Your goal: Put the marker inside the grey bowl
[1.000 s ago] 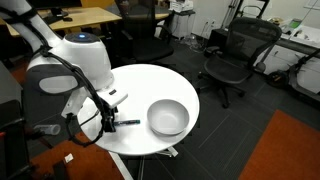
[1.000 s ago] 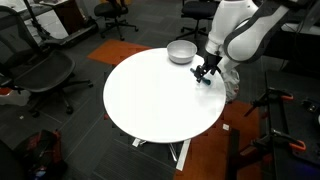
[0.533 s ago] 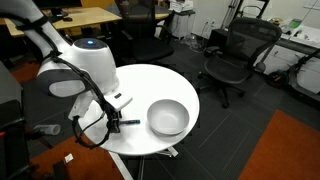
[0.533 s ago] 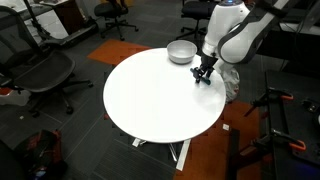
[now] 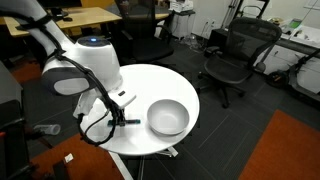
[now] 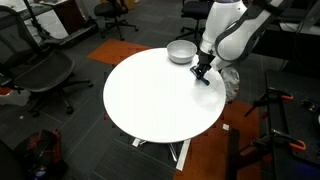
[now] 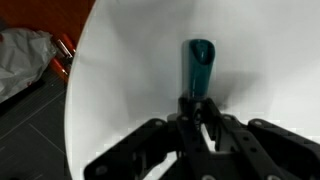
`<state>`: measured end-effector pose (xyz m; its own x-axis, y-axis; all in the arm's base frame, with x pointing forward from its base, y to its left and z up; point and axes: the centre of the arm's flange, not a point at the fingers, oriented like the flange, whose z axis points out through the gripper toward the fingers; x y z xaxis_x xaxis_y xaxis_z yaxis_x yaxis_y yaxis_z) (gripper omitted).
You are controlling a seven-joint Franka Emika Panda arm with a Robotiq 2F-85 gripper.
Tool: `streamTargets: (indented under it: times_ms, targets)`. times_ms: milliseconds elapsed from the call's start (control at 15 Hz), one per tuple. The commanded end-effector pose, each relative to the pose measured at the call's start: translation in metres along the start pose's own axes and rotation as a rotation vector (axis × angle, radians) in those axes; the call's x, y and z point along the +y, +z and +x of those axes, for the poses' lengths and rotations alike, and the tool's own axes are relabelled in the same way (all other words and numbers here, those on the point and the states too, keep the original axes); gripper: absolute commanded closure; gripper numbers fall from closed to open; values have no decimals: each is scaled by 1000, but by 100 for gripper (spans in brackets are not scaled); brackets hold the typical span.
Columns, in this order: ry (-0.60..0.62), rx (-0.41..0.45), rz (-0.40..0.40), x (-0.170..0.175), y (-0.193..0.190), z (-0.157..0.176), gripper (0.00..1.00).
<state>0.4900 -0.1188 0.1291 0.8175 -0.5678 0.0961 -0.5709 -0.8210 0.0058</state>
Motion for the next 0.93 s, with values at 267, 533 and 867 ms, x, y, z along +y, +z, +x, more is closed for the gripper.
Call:
streamTargets:
  times_ms: [267, 533, 867]
  targets:
    - [22, 47, 10, -4, -30, 0, 95]
    - [21, 89, 29, -8, -72, 4, 95]
    - [31, 179, 72, 2, -123, 31, 95]
